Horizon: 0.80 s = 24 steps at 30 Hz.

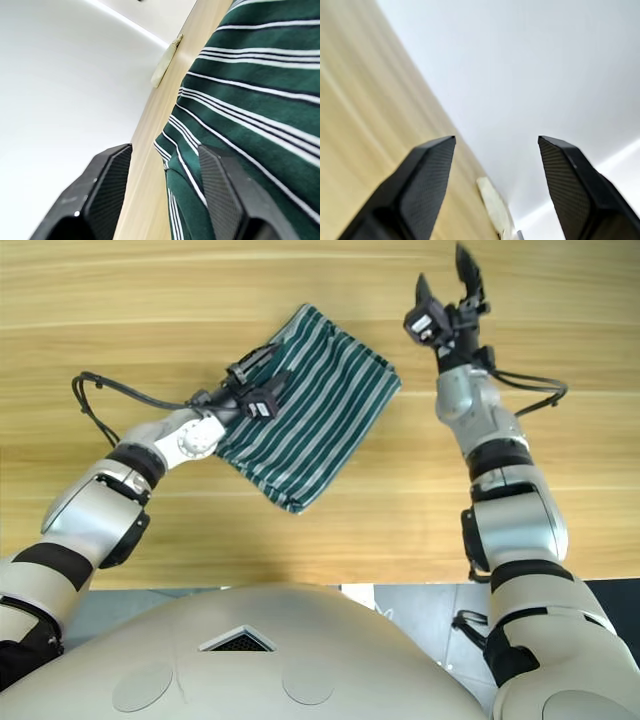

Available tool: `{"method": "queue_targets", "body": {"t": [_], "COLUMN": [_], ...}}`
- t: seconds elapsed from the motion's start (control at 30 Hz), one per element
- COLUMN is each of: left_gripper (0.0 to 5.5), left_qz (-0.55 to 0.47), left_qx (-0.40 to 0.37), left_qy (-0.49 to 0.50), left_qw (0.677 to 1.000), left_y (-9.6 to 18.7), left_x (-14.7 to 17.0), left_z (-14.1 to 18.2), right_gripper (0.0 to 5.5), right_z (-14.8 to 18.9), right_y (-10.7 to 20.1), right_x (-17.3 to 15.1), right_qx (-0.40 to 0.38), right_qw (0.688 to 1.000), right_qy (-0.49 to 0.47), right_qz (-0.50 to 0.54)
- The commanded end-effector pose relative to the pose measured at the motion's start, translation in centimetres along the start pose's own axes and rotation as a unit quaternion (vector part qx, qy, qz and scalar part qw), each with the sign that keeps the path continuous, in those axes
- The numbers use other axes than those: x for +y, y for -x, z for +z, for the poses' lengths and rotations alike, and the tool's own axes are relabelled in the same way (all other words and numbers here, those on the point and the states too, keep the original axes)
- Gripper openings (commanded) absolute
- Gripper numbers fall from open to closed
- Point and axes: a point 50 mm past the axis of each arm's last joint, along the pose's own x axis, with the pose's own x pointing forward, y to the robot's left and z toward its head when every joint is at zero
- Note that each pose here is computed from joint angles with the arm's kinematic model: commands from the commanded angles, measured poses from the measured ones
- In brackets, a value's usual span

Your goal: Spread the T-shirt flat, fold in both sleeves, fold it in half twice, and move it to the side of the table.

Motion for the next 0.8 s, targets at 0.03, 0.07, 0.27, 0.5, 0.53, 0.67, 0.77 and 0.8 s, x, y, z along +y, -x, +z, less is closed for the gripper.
{"method": "queue_targets", "body": {"t": [0.03, 0.07, 0.27, 0.5, 0.53, 0.67, 0.77, 0.8], "left_gripper": [2.43, 2.43, 2.43, 2.43, 2.43, 2.43, 2.43, 2.43], "left_qz": [-0.010, -0.011, -0.018, -0.026, -0.025, -0.024, -0.022, -0.021], "left_qx": [0.013, 0.011, 0.006, 0.021, 0.027, 0.066, 0.081, 0.082], "left_qy": [0.008, 0.009, 0.013, 0.015, 0.016, 0.033, 0.038, 0.039], "left_qw": [1.000, 1.000, 1.000, 0.999, 0.999, 0.997, 0.996, 0.996], "left_y": [0.8, 0.7, 0.6, 0.7, 1.0, 2.4, 2.8, 2.7], "left_x": [-1.0, -1.1, -1.6, -1.8, -1.8, -2.2, -2.4, -2.4], "left_z": [-0.2, -0.1, 0.2, -0.1, -0.4, -1.5, -1.8, -1.8], "right_gripper": [3.05, 3.05, 3.05, 3.05, 3.05, 3.05, 3.05, 3.05], "right_z": [2.0, 1.9, 0.6, -3.0, -3.2, -3.5, -3.1, -2.7], "right_y": [1.7, 2.6, 6.7, 7.1, 7.2, 8.2, 8.0, 7.6], "right_x": [2.5, 3.8, 8.5, 7.9, 7.8, 8.1, 8.3, 8.2], "right_qx": [-0.037, -0.029, 0.044, 0.143, 0.149, 0.162, 0.152, 0.135], "right_qw": [0.997, 0.994, 0.971, 0.962, 0.961, 0.957, 0.959, 0.964], "right_qy": [-0.006, -0.006, -0.024, -0.017, -0.018, -0.033, -0.038, -0.041], "right_qz": [0.069, 0.104, 0.233, 0.234, 0.233, 0.238, 0.235, 0.227]}}
